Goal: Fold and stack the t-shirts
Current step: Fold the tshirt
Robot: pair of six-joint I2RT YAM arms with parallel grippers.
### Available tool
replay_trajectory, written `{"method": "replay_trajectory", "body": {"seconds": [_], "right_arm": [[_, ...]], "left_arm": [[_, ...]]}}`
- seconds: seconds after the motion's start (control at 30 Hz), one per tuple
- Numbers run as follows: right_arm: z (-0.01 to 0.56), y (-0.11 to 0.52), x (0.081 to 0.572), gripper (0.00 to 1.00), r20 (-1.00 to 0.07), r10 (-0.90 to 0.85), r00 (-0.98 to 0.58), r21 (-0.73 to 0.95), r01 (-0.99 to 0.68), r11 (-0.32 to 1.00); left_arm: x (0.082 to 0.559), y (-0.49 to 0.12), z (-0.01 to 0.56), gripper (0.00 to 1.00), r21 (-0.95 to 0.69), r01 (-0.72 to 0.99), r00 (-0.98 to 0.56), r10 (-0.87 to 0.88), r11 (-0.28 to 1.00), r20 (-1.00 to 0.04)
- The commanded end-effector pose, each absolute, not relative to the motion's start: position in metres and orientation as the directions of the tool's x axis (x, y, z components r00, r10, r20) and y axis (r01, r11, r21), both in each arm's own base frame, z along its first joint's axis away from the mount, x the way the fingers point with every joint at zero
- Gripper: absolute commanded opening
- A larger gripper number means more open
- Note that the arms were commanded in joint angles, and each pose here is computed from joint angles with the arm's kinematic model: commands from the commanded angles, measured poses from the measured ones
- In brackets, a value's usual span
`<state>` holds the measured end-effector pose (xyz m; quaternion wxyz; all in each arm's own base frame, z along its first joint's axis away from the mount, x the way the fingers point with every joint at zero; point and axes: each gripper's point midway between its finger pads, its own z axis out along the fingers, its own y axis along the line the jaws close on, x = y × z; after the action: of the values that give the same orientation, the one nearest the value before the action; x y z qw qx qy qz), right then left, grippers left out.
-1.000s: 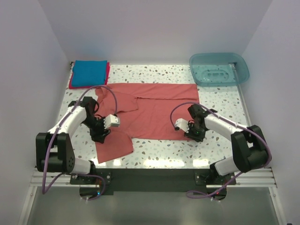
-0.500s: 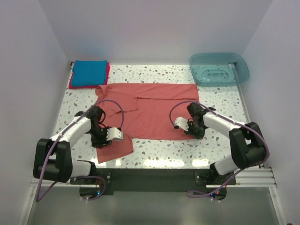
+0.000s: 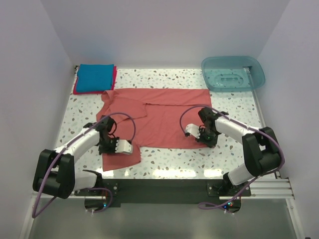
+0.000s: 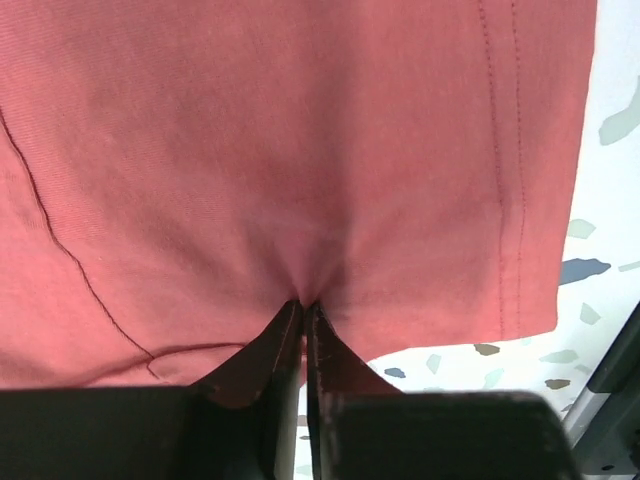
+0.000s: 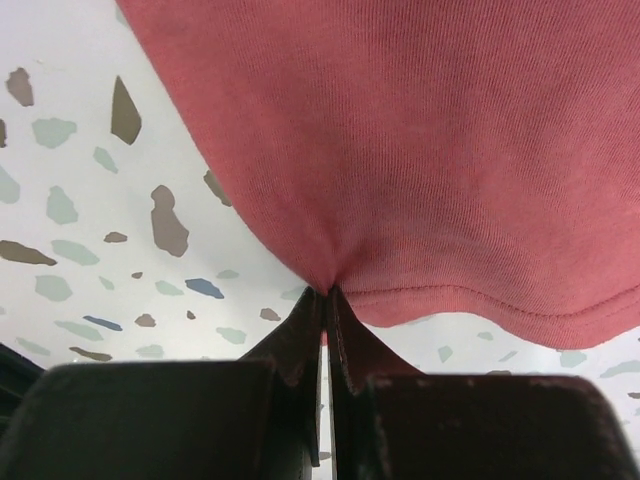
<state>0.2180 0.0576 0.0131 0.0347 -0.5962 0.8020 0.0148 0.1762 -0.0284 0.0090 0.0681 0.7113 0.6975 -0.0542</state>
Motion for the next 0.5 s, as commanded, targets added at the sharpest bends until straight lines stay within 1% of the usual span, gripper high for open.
{"method": "replay_trajectory", "body": {"seconds": [0.0,0.03,0.1,0.13,0.17,0.27,0.47], "right_arm": [[0.028,0.063,0.225,0.0,-0.119,-0.947,-0.299,0.0,-0.953,0.301],[0.039,0.063,0.229,0.0,-0.138,-0.94,-0.311,-0.007,-0.949,0.315],[0.049,0.057,0.231,0.0,-0.167,-0.923,-0.347,0.005,-0.936,0.351],[0.055,0.054,0.231,0.0,-0.174,-0.917,-0.358,0.008,-0.932,0.362],[0.061,0.051,0.232,0.0,-0.187,-0.918,-0.35,-0.002,-0.934,0.357],[0.071,0.041,0.226,0.0,-0.196,-0.92,-0.338,-0.019,-0.937,0.348],[0.081,0.04,0.204,0.0,-0.213,-0.924,-0.317,0.002,-0.946,0.324]], "left_arm": [[0.169,-0.029,0.008,0.03,-0.032,0.999,0.02,0.983,-0.027,-0.183],[0.173,-0.033,0.02,0.01,-0.032,0.999,0.013,0.979,-0.02,-0.205],[0.18,-0.033,0.034,0.0,-0.031,0.999,-0.022,0.971,0.015,-0.24],[0.175,-0.036,0.041,0.0,-0.064,0.998,-0.041,0.963,0.025,-0.268],[0.185,-0.035,0.052,0.0,-0.045,0.998,-0.049,0.957,0.038,-0.287],[0.184,-0.036,0.067,0.0,-0.048,0.998,-0.054,0.948,0.041,-0.313],[0.169,-0.04,0.084,0.0,-0.061,0.998,-0.046,0.937,0.026,-0.346]]}}
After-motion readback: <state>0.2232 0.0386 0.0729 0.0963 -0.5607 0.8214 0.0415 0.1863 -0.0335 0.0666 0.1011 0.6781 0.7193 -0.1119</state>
